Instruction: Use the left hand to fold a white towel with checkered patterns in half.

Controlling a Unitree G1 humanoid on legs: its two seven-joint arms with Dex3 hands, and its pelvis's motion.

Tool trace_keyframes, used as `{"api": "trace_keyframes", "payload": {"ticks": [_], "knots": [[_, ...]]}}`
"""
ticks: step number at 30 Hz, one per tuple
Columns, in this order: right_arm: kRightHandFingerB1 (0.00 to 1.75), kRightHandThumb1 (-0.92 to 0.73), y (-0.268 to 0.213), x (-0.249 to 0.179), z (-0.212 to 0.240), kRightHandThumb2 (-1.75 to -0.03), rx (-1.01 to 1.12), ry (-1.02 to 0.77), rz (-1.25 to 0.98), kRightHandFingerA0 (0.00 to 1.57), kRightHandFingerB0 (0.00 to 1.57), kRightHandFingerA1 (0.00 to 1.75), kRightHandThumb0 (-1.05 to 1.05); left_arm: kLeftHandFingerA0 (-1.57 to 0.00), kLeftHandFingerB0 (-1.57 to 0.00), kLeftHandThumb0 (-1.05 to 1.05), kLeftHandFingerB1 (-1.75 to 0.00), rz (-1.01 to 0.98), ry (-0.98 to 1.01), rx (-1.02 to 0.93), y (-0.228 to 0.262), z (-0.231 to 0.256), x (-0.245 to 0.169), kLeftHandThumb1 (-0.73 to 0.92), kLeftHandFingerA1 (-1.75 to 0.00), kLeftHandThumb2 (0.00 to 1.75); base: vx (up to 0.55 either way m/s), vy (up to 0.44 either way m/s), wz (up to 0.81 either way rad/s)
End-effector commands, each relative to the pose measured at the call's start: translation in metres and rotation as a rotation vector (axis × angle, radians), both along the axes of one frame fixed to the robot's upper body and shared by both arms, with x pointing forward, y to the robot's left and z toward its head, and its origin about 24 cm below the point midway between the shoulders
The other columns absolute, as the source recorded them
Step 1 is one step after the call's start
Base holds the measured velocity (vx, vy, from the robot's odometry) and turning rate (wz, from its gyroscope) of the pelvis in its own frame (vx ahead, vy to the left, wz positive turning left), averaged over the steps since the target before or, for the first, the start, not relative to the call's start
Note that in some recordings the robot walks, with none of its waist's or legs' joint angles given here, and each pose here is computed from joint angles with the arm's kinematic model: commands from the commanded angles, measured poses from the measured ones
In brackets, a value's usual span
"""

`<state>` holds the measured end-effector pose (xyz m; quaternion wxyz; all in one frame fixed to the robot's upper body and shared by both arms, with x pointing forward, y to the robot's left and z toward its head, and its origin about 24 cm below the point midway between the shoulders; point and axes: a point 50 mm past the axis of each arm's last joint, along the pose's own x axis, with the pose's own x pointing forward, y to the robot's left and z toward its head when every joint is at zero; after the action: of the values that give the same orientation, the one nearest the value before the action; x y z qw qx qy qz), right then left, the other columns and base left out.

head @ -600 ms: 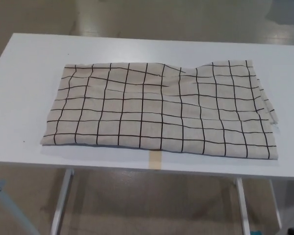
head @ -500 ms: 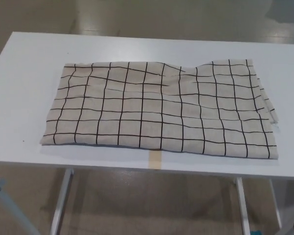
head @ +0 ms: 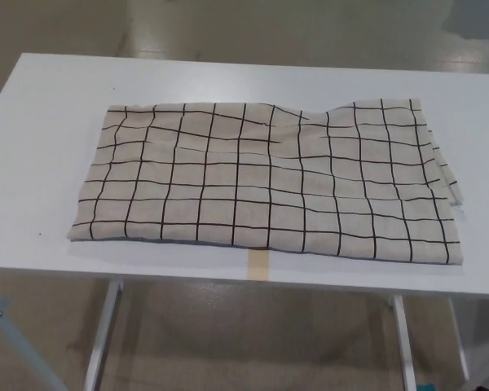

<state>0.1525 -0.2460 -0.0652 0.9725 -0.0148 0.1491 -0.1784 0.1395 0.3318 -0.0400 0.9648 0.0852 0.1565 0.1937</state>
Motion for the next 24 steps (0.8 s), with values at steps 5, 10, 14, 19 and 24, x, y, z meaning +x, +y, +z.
{"api": "trace_keyframes", "payload": {"ticks": [5,10,14,19,24], "knots": [[0.35,-0.6,0.011,-0.005,-0.002,-0.59,-0.025,0.0,0.115,0.47,0.42,0.45,-0.46,0.0,0.0,-0.72,-0.12,-0.238,-0.727,0.635,-0.038,0.119,0.013,0.43,-0.24,0.81,0.0,0.0,0.0],[0.35,-0.6,0.011,-0.005,-0.004,-0.59,-0.023,0.01,0.119,0.47,0.41,0.45,-0.47,0.0,0.0,-0.78,0.0,-0.379,-0.676,0.797,-0.046,0.158,0.018,0.44,-0.05,0.84,0.0,0.0,0.0],[0.48,-0.5,0.01,-0.008,-0.005,-0.83,-0.027,0.022,0.118,0.41,0.34,0.55,-0.52,0.0,0.0,-0.79,0.0,-0.491,-0.693,0.868,-0.057,0.176,0.039,0.46,0.0,0.82,0.0,0.0,0.0],[0.48,-0.5,0.012,-0.009,-0.008,-0.83,-0.03,0.036,0.118,0.4,0.34,0.55,-0.52,0.0,0.0,-0.63,-0.16,-0.607,-0.681,0.961,-0.071,0.183,0.075,0.36,-0.16,0.8,0.0,0.0,0.0],[0.48,-0.5,0.013,-0.009,-0.01,-0.83,-0.026,0.042,0.117,0.41,0.33,0.56,-0.51,0.0,0.0,-0.65,-0.14,-0.772,-0.565,1.078,-0.094,0.183,0.111,0.38,-0.14,0.8,0.0,0.0,0.0]]}}
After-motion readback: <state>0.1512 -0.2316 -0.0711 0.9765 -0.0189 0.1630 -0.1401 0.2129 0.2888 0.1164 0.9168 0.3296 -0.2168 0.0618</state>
